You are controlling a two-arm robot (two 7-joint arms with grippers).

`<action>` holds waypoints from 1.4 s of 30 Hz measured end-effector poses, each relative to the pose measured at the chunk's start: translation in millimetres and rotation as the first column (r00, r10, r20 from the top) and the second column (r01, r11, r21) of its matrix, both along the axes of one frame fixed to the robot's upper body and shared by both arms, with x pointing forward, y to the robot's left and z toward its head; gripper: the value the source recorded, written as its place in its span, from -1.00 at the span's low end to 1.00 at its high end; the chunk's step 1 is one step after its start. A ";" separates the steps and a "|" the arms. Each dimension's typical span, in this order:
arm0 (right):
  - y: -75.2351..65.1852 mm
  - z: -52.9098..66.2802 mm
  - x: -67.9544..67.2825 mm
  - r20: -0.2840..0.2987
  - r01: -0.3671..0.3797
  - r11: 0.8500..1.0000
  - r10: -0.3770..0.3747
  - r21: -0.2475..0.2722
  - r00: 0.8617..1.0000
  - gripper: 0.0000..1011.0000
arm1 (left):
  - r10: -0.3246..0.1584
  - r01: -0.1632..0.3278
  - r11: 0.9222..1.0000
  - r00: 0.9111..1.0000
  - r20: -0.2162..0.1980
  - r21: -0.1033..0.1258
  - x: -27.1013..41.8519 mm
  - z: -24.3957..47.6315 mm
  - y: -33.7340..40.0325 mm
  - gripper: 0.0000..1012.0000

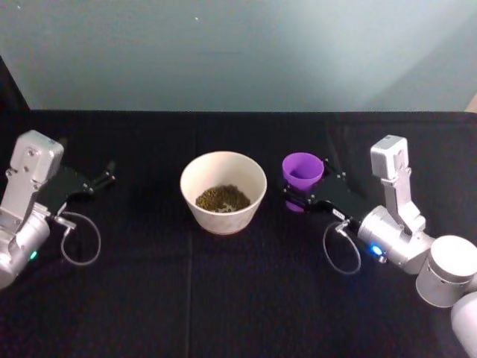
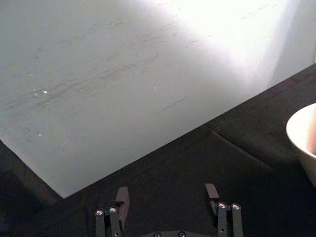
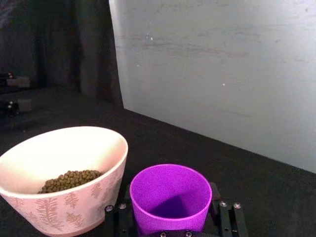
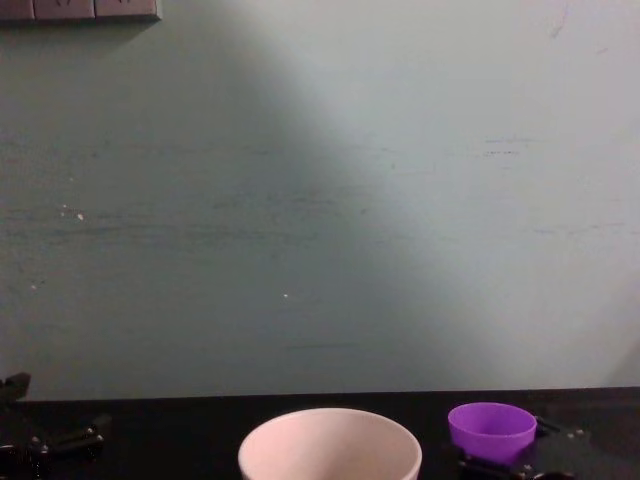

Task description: Pick up the cup and pour the mung beans from the cup into the bowl.

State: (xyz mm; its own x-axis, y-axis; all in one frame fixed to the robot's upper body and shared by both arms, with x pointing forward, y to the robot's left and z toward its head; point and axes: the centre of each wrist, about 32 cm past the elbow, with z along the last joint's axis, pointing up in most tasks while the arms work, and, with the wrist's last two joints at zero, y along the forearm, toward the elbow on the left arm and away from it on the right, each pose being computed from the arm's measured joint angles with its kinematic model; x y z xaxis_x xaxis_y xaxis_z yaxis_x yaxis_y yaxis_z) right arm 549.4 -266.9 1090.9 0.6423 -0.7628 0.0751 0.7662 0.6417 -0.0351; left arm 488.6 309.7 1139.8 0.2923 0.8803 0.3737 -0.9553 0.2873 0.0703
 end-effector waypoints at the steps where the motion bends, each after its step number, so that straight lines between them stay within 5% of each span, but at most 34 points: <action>1: -0.2 0.7 -0.3 0.002 0.000 1.000 0.000 0.000 1.000 0.72 | 0.000 0.000 1.000 1.000 0.000 0.000 0.0 0.0 0.0 0.98; 6: -0.6 9.2 -5.6 0.036 0.013 1.000 -0.013 -0.007 0.999 0.98 | 0.000 0.000 1.000 1.000 0.000 0.000 0.0 0.0 0.0 0.98; 18: -5.6 45.5 -20.0 0.110 0.051 0.998 -0.049 -0.020 0.993 0.98 | 0.000 0.000 1.000 1.000 0.000 0.000 0.0 0.0 0.0 0.98; 23: -11.0 73.3 -25.7 0.101 0.130 0.991 -0.130 0.001 0.986 0.98 | 0.000 0.000 1.000 1.000 0.000 0.000 0.0 0.0 0.0 0.98; 25: -11.8 76.1 -26.2 0.098 0.143 0.990 -0.142 0.004 0.985 0.98 | 0.000 0.000 1.000 1.000 0.000 0.000 0.0 0.0 0.0 0.98; 29: -16.4 92.1 -29.6 0.083 0.240 0.971 -0.238 -0.009 0.968 0.98 | 0.000 0.000 1.000 1.000 0.000 0.000 0.0 0.0 0.0 0.98; 34: -19.3 91.5 -30.6 0.071 0.314 0.949 -0.311 -0.039 0.948 0.98 | 0.000 0.000 1.000 1.000 0.000 0.000 0.0 0.0 0.0 0.98; 42: -26.7 61.6 -31.1 0.014 0.385 0.919 -0.385 -0.083 0.923 0.98 | 0.000 0.000 1.000 1.000 0.000 0.000 0.0 0.0 0.0 0.98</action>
State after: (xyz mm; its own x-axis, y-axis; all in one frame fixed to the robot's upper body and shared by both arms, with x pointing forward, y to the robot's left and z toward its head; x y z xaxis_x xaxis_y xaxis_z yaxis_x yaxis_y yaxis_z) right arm 518.3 -293.6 1152.5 0.3009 -0.9421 0.1478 0.9532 0.2923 -0.0775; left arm 488.6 309.7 1139.8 0.2923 0.8803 0.3737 -0.9552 0.2874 0.0703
